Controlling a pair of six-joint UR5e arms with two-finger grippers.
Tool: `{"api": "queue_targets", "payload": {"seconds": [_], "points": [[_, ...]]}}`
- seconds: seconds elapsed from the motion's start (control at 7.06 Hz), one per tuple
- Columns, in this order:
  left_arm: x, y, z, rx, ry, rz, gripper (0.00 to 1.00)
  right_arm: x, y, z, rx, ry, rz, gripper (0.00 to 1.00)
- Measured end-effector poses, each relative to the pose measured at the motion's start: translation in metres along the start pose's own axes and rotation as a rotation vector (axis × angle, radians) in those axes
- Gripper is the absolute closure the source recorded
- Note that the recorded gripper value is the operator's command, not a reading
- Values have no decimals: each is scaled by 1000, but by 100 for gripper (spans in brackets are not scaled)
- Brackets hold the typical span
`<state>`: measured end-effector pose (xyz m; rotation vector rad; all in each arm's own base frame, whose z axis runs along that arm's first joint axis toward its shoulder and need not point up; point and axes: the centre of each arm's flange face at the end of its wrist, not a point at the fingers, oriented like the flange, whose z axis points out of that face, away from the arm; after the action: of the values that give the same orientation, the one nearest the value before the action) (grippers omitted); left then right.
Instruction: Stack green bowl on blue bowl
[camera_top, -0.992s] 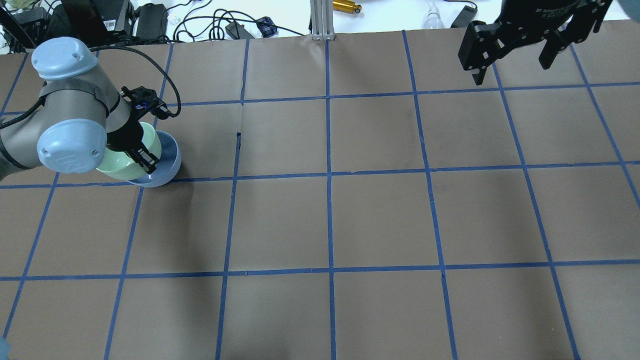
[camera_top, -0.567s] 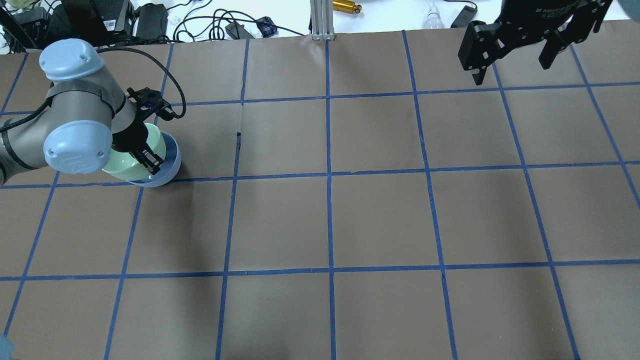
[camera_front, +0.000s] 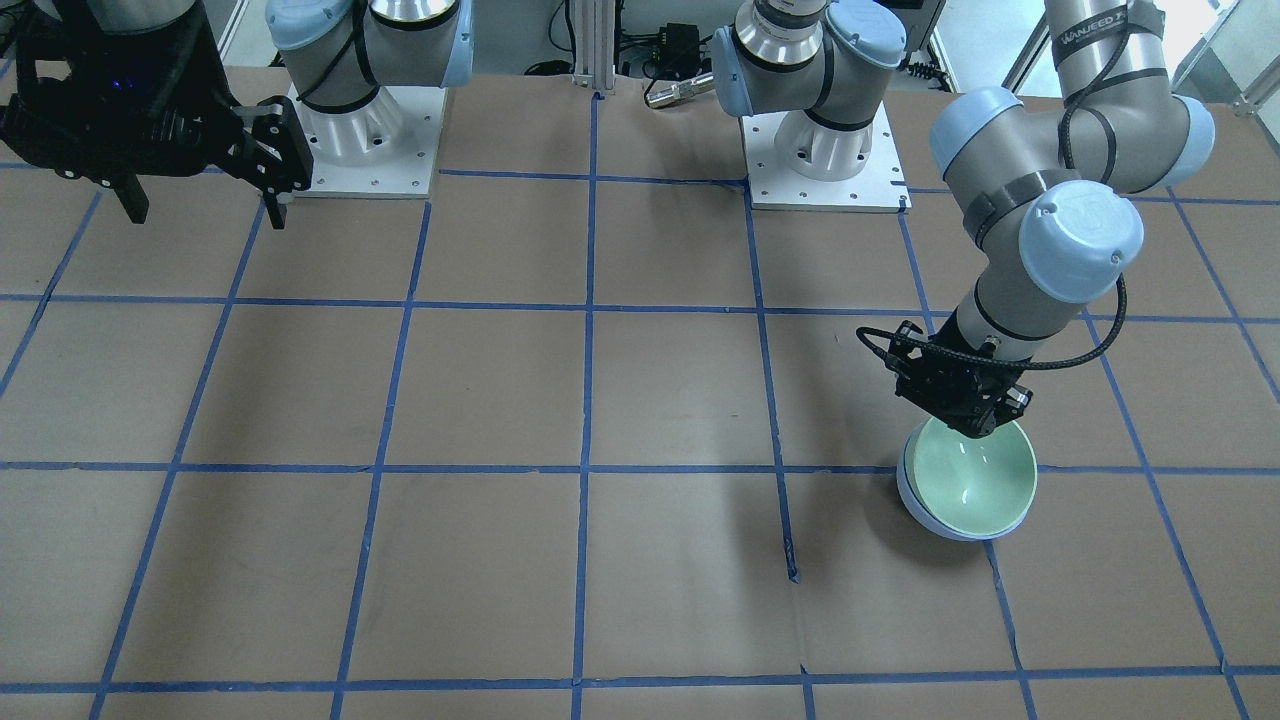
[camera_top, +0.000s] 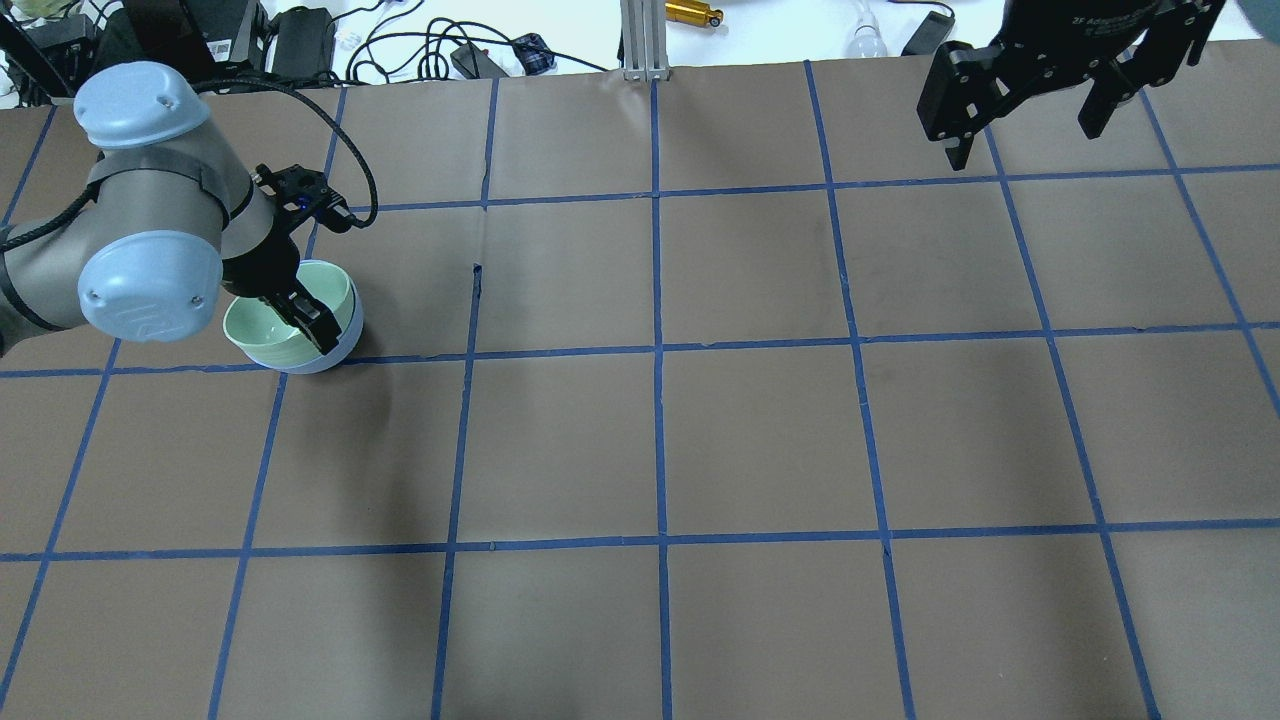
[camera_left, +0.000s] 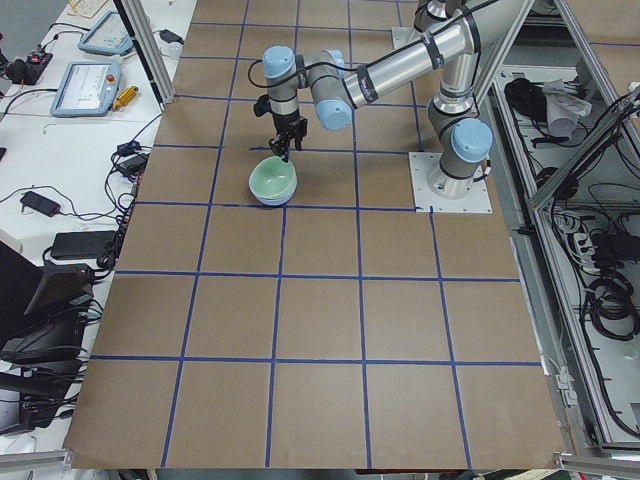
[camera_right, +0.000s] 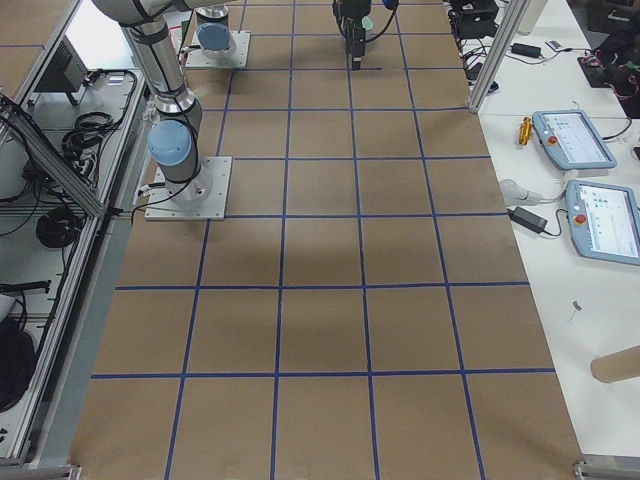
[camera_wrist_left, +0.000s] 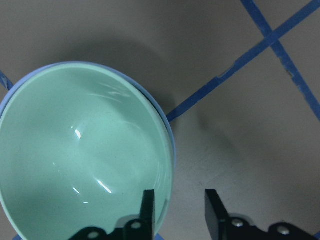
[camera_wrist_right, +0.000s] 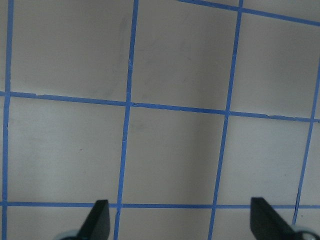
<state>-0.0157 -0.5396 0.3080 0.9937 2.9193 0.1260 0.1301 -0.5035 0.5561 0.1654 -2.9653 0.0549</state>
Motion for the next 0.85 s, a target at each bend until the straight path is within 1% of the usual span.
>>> {"api": "queue_targets", "payload": {"seconds": [0.14, 0.42, 0.71, 0.85], "points": [[2, -3, -25, 4, 14, -68, 0, 0, 0, 0, 0, 0, -1, 0], [9, -10, -81, 20, 52, -262, 0, 0, 0, 0, 0, 0, 0, 0], [37, -13, -135, 23, 54, -385, 0, 0, 0, 0, 0, 0, -1, 0], [64, -13, -158, 17, 52, -466, 0, 0, 0, 0, 0, 0, -1, 0]]}}
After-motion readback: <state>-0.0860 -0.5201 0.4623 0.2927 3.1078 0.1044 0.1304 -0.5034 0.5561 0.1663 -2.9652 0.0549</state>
